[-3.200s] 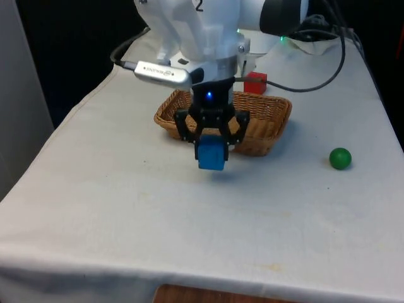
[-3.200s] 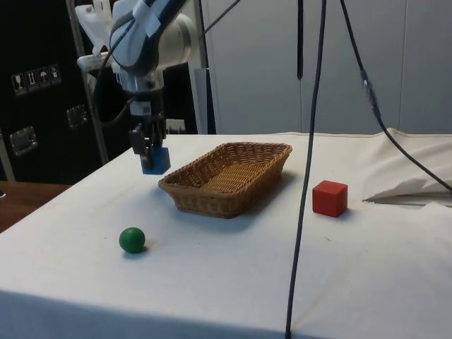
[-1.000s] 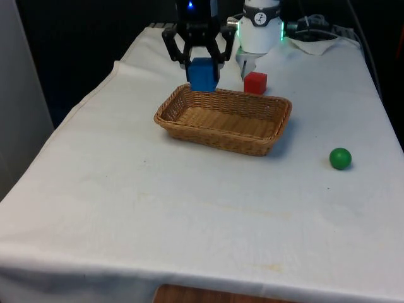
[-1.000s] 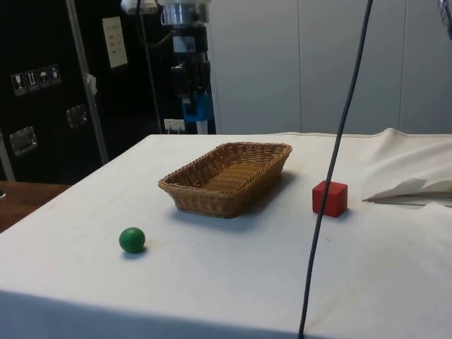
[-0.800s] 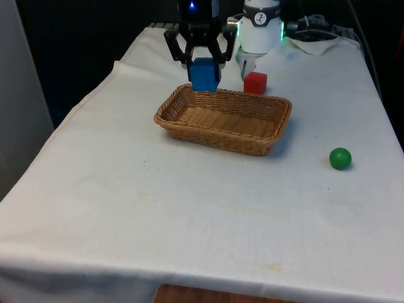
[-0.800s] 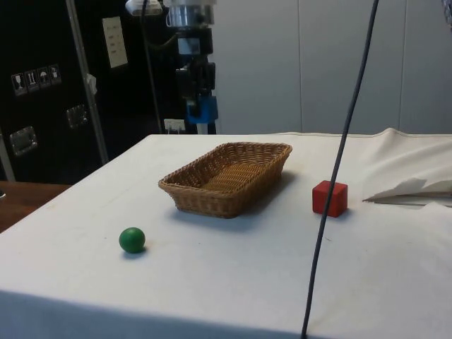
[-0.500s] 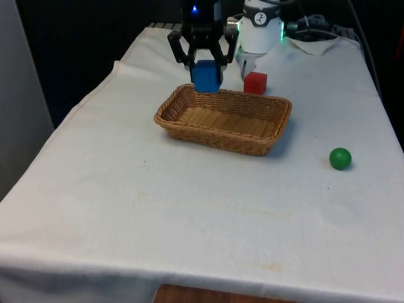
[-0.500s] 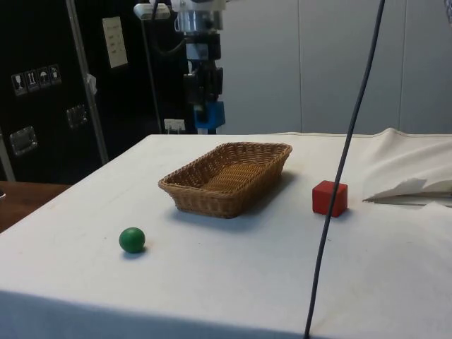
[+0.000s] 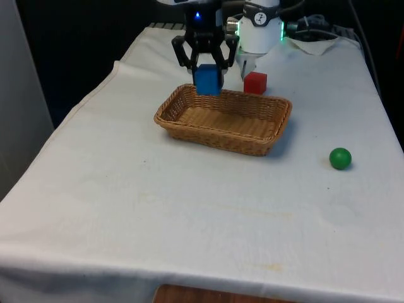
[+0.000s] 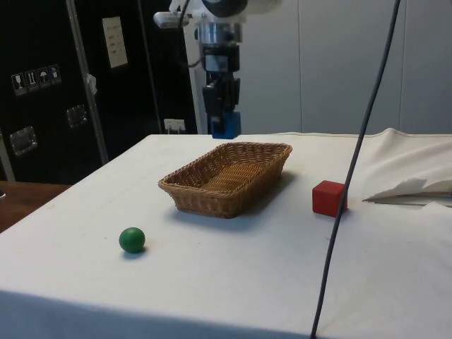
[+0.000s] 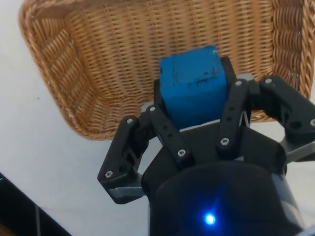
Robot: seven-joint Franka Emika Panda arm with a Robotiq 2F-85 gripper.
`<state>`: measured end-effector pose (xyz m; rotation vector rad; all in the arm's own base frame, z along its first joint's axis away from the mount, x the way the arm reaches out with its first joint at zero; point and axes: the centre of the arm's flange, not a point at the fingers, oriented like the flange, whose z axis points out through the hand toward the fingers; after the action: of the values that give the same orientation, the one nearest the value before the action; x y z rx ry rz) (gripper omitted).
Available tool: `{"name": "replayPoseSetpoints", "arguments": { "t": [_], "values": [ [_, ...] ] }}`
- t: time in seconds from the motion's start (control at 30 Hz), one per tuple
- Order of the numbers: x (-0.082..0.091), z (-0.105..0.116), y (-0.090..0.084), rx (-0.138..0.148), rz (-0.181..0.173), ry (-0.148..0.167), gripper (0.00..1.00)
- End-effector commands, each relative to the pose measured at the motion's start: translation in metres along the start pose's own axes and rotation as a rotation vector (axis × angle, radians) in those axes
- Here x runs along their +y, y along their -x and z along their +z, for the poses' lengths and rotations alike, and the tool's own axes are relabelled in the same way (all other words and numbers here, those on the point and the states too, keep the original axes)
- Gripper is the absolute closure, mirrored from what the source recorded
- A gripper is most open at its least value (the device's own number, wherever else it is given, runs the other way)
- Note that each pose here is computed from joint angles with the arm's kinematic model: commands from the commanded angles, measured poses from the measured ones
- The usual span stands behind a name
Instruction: Place all non-red objects into the basket.
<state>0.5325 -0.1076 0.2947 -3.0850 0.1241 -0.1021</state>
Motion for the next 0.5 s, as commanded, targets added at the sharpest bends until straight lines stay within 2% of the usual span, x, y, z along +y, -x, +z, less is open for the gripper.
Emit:
{"name": "replayPoseSetpoints", "arguments": {
  "t": [0.0,0.13,0.17,0.2,0.33,0.43,0.47],
  "values": [
    [0.001,0.004,0.006,0.013,-0.002,0.007,0.99],
    [0.002,0.017,0.019,0.024,0.001,0.012,0.99],
    [0.003,0.017,0.017,0.011,0.001,0.013,0.99],
    [0.002,0.02,0.021,0.027,0.004,0.014,0.99],
    [0.0,0.031,0.025,0.035,0.006,0.023,0.99],
    [-0.002,0.043,0.024,0.039,0.01,0.032,0.99],
    [0.0,0.041,0.026,0.029,0.007,0.037,0.99]
  ]
}}
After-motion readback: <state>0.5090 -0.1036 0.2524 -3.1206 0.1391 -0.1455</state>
